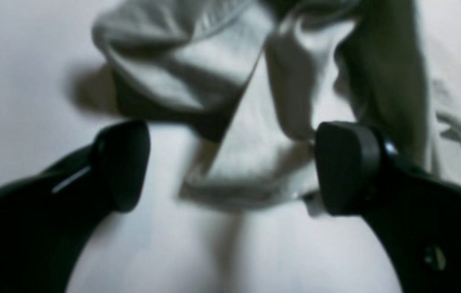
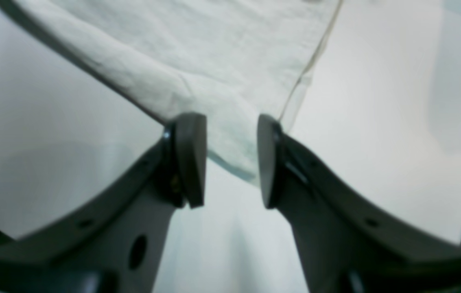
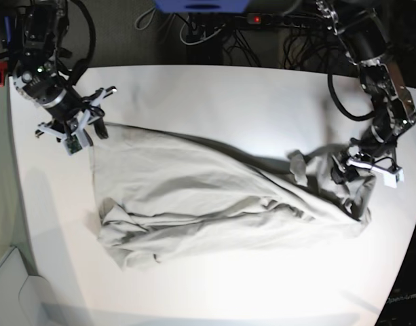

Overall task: Layout the t-shirt on the table in an organized manner, then fold the t-shirt properly
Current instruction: 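Pull the folded shirt corner with the left gripper toward the shirt's middle, then hold the shirt ends with both grippers and stretch it lengthwise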

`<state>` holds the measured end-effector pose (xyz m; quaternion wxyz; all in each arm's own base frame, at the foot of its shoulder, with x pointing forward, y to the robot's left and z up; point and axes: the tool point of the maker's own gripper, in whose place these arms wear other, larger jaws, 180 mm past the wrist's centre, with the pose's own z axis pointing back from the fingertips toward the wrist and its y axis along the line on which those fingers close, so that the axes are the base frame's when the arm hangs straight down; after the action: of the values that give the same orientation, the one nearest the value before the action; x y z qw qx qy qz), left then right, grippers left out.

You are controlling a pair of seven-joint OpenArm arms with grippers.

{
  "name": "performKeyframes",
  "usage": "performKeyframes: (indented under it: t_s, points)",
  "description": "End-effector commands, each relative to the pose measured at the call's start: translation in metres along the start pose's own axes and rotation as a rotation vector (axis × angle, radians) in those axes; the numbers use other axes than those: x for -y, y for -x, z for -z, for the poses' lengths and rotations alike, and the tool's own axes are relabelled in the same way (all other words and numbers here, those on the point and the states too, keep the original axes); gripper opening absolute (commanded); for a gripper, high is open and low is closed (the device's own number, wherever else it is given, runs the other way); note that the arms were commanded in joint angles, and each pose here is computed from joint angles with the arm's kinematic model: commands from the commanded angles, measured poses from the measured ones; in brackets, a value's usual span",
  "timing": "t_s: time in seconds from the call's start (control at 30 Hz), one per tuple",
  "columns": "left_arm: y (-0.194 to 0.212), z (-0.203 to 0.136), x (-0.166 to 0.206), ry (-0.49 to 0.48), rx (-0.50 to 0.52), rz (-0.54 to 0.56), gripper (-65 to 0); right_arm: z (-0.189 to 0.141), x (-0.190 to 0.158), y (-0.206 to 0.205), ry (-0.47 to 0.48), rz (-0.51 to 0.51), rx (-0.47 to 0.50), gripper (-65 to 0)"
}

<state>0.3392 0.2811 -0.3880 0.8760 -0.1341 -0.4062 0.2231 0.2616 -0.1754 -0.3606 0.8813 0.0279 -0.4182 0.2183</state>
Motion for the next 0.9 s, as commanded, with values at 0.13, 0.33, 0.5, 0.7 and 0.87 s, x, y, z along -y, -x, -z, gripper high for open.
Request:
performKeyframes:
  t_s: [0.13,0.33,0.5,0.7,0.87]
  points:
    - [-0.013,-0.004,0.001,0.007,0.044,0.020,-9.5,-0.002,0.001,-0.013,-0.002,-0.013,0.044,-42.4]
    - [-0.002,0.011,0.010,0.031,0.024,-0.021,-12.2,-0.002,0.000,-0.012,-0.003,-0.012,0.043,-42.4]
    - [0.017,0.028,0.031,0.057,-0.022,0.063,-12.6,-0.003,0.002,-0.011,0.001,-0.011,0.041,-42.4]
    - [0.005,0.016,0.050,0.089,0.009,0.112,-40.8,-0.004,0.002,-0.007,0.001,-0.012,0.031,-42.4]
    - [-0.006,-0.008,0.075,0.131,-0.004,0.178,-63.4,-0.004,0.001,-0.006,0.000,-0.012,0.029,-42.4]
